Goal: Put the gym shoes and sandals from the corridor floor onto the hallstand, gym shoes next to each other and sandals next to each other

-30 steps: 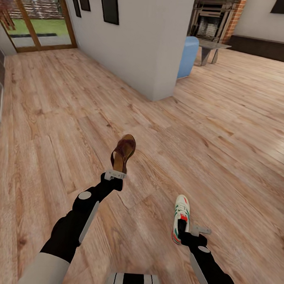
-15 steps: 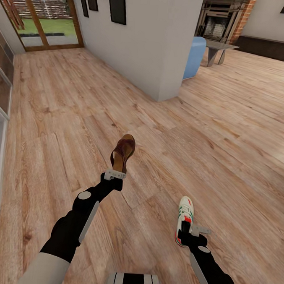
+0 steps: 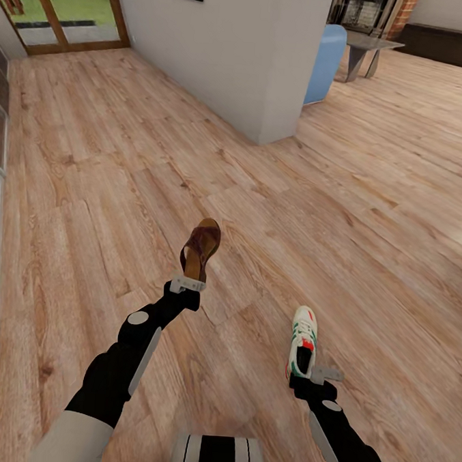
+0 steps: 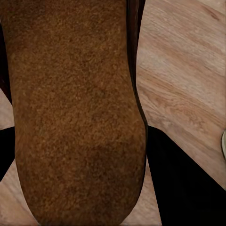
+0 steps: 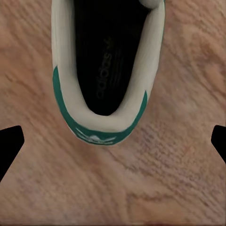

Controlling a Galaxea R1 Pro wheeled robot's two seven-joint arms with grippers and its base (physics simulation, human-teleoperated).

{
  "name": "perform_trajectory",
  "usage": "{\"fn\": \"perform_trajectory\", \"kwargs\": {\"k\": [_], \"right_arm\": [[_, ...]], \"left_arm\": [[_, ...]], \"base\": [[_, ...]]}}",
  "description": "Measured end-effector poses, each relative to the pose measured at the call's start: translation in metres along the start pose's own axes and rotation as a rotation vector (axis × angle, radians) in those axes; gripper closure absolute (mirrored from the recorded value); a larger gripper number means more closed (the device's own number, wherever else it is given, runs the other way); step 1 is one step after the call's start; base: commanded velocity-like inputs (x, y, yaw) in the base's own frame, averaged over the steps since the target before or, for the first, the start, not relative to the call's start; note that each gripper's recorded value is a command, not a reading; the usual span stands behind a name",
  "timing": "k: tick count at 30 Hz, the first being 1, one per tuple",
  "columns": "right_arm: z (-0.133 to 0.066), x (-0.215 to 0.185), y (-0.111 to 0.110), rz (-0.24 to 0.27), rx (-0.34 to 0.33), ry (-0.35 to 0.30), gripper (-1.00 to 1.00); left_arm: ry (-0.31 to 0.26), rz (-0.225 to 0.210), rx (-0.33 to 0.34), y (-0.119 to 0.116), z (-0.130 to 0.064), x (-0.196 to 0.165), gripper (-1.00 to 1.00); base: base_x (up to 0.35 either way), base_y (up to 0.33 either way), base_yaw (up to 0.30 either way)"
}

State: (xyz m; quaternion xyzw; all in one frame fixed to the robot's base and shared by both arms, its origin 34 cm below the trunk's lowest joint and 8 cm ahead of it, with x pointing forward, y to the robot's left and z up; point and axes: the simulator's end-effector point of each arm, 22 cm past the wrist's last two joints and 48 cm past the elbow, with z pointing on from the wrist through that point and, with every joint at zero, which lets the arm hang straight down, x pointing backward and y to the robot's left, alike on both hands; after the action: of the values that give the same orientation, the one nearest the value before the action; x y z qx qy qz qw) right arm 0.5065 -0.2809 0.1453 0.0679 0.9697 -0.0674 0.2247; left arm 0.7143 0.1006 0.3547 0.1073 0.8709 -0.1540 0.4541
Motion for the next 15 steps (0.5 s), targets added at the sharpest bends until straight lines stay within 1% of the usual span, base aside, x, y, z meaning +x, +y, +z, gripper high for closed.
{"fn": "perform_trajectory", "kwargs": {"k": [3,15], "right_arm": [[0.004,0.009,0.0,-0.003,0.002,0.017,-1.0],[0.006,0.013,0.0,-0.005,0.002,0.025,-1.0]], "left_arm": [[0.016,-0.006,0.001,0.001,0.004,0.011,1.0],[0.022,-0.012,-0.001,0.002,0.006,0.016,1.0]], "base": [[0.0,0.0,0.0],[0.0,0.0,0.0]]}}
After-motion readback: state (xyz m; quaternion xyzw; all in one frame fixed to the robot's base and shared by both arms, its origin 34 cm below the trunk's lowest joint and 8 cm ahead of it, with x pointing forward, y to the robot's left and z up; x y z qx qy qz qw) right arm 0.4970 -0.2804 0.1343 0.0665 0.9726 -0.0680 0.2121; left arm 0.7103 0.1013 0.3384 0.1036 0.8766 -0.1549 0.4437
